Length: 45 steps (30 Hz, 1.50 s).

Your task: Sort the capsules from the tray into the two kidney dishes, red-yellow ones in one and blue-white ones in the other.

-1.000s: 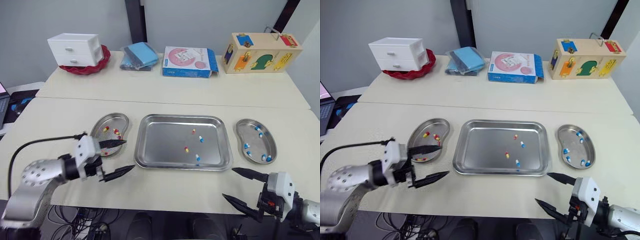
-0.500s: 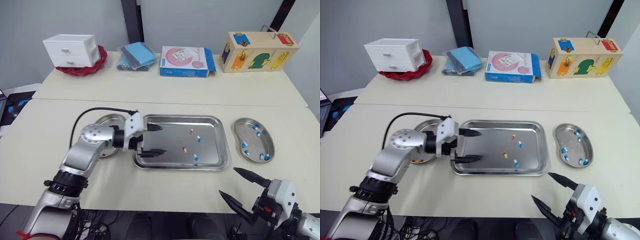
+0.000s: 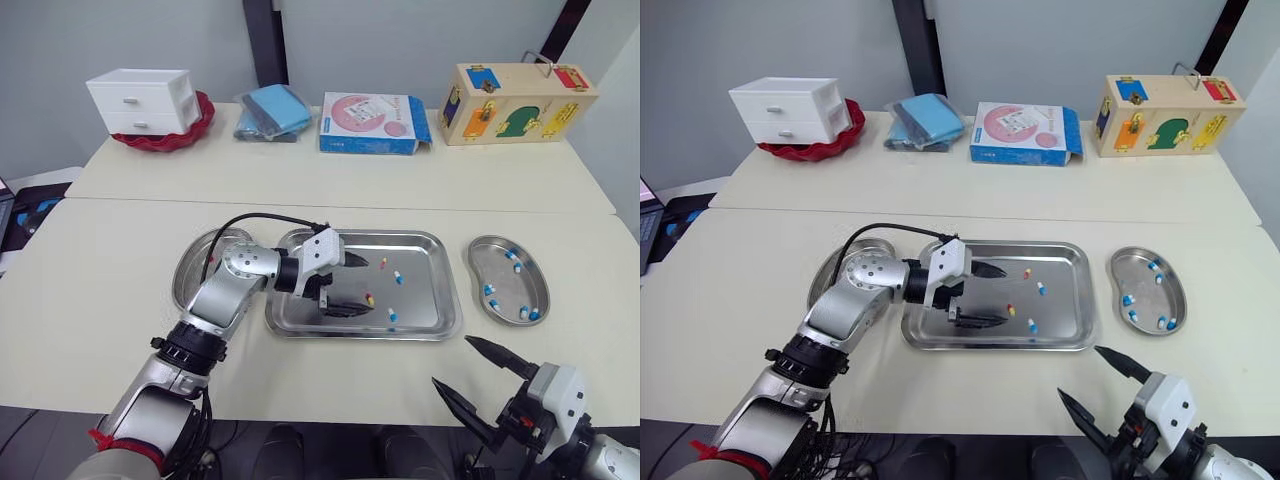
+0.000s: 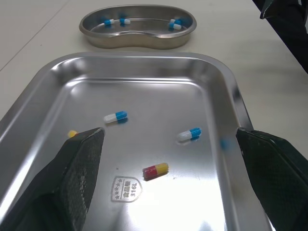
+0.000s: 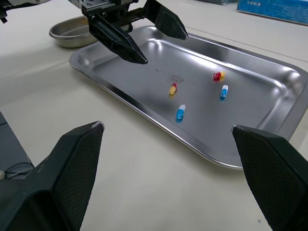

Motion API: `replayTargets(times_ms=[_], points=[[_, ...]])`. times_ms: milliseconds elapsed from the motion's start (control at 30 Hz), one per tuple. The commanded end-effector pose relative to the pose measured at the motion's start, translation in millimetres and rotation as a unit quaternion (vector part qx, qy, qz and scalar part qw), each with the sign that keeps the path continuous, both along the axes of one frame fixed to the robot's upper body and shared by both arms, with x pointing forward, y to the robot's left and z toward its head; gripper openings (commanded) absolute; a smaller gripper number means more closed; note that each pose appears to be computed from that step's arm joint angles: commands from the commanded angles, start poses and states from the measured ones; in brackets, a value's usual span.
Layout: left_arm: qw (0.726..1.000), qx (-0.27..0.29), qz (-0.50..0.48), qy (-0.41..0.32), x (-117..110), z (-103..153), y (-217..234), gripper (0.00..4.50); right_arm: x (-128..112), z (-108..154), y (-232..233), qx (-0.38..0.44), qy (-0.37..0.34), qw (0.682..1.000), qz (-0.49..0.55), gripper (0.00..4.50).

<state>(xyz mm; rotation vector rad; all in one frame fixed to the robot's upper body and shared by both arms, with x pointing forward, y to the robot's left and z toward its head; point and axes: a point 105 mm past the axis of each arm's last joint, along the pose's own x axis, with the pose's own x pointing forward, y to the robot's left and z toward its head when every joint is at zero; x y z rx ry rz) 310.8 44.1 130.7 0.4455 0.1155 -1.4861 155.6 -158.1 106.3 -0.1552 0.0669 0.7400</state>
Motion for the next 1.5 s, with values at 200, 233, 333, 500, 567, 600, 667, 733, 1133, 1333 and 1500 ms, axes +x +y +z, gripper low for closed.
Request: replayTargets(times_ms=[200, 233, 333, 500, 567, 600, 667, 733, 1133, 1333, 1500], points=[[0.998, 0.055, 0.021, -0.036, 13.4, -8.3, -14.8, 4.5, -2.2, 4.8, 1.1, 0.0, -0.018, 1.0, -0.006, 4.48], [0.997, 0.059, 0.02, -0.035, 13.1, -9.7, -15.1, 4.5, -2.1, 4.6, 1.6, 0.0, -0.018, 1.0, -0.007, 4.48], [0.996, 0.073, 0.025, -0.041, 14.0, -16.8, -16.3, 4.5, -1.2, 5.0, 2.8, 0.0, -0.018, 1.0, -0.008, 4.48], [0.993, 0.096, 0.036, -0.054, 18.3, -29.8, -16.9, 4.5, -0.4, 5.3, 3.6, 0.002, -0.018, 1.0, -0.01, 4.48], [0.992, 0.101, 0.039, -0.059, 20.2, -32.5, -16.7, 4.5, 0.0, 5.4, 3.8, 0.002, -0.019, 1.0, -0.012, 4.48], [0.993, 0.099, 0.042, -0.056, 21.6, -33.1, -18.6, 4.5, 0.5, 5.6, 3.9, 0.003, -0.02, 1.0, -0.014, 4.48], [0.993, 0.099, 0.042, -0.054, 23.3, -34.8, -21.4, 4.5, 0.8, 5.1, 3.6, 0.003, -0.02, 1.0, -0.015, 4.48], [0.993, 0.097, 0.039, -0.051, 23.2, -35.1, -23.4, 4.5, 0.2, 3.6, 3.0, 0.002, -0.019, 1.0, -0.016, 4.48], [0.992, 0.114, 0.033, -0.048, 23.0, -40.9, -20.8, 1.31, -5.7, -6.5, -2.2, -0.003, -0.014, 1.0, -0.022, 4.5], [0.991, 0.123, 0.032, -0.049, 23.7, -41.4, -17.6, 0.15, -4.9, -8.4, -2.7, -0.004, -0.017, 1.0, -0.022, 4.5], [0.991, 0.125, 0.027, -0.049, 22.2, -41.0, -14.8, 0.15, -5.2, -9.3, -2.7, -0.005, -0.018, 1.0, -0.021, 4.5]])
